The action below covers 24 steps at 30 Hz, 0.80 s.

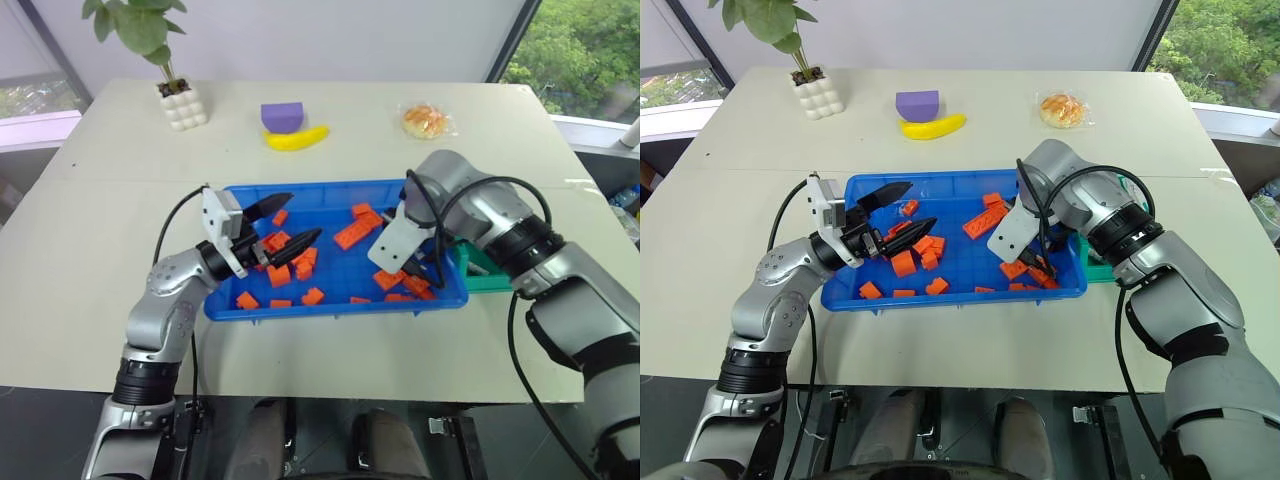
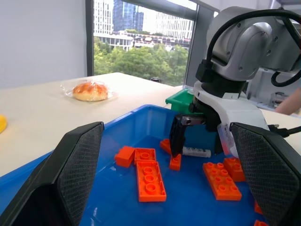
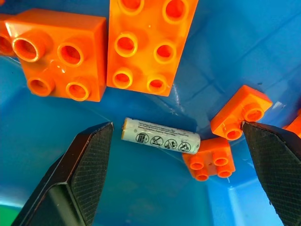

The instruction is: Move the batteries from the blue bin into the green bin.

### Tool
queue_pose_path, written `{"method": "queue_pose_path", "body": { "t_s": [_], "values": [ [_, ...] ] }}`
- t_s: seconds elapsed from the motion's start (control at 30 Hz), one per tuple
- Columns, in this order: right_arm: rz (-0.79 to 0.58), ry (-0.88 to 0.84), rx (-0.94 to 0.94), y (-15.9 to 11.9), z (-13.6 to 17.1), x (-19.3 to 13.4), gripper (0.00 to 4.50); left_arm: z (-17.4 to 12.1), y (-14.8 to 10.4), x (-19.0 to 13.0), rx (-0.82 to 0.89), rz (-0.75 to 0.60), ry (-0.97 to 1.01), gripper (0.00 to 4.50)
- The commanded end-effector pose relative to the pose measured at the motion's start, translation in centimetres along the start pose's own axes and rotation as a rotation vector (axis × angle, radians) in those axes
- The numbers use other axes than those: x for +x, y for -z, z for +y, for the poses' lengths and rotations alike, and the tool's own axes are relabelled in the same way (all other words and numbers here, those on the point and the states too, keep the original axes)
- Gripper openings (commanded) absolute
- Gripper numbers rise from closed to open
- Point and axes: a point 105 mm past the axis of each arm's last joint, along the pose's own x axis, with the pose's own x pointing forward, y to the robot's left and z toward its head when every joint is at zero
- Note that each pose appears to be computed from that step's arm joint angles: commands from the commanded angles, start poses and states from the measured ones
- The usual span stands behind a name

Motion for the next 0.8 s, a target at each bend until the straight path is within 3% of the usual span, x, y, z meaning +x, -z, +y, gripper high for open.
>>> {"method": "queue_pose_path", "body": {
  "t_s": [0.03, 0.4, 0.57, 0.8],
  "values": [
    [0.023, -0.04, 0.119, 0.9, 0.6, 1.1, 4.46, -0.1, -0.8, 0.3, 0.029, -0.038, -0.001, 4.5],
    [-0.014, -0.08, 0.255, 0.8, 1.5, 1.9, 4.46, 0.1, -0.7, 0.7, 0.025, -0.058, -0.005, 4.5],
    [-0.027, 0.021, 0.269, 1.6, 0.4, -0.9, 4.46, -0.3, -0.4, 0.9, 0.013, -0.059, 0.003, 4.5],
    [-0.036, 0.022, 0.259, 1.5, 1.0, -1.4, 4.46, -0.4, -0.2, 1.1, 0.007, -0.062, 0.006, 4.5]
  ]
}}
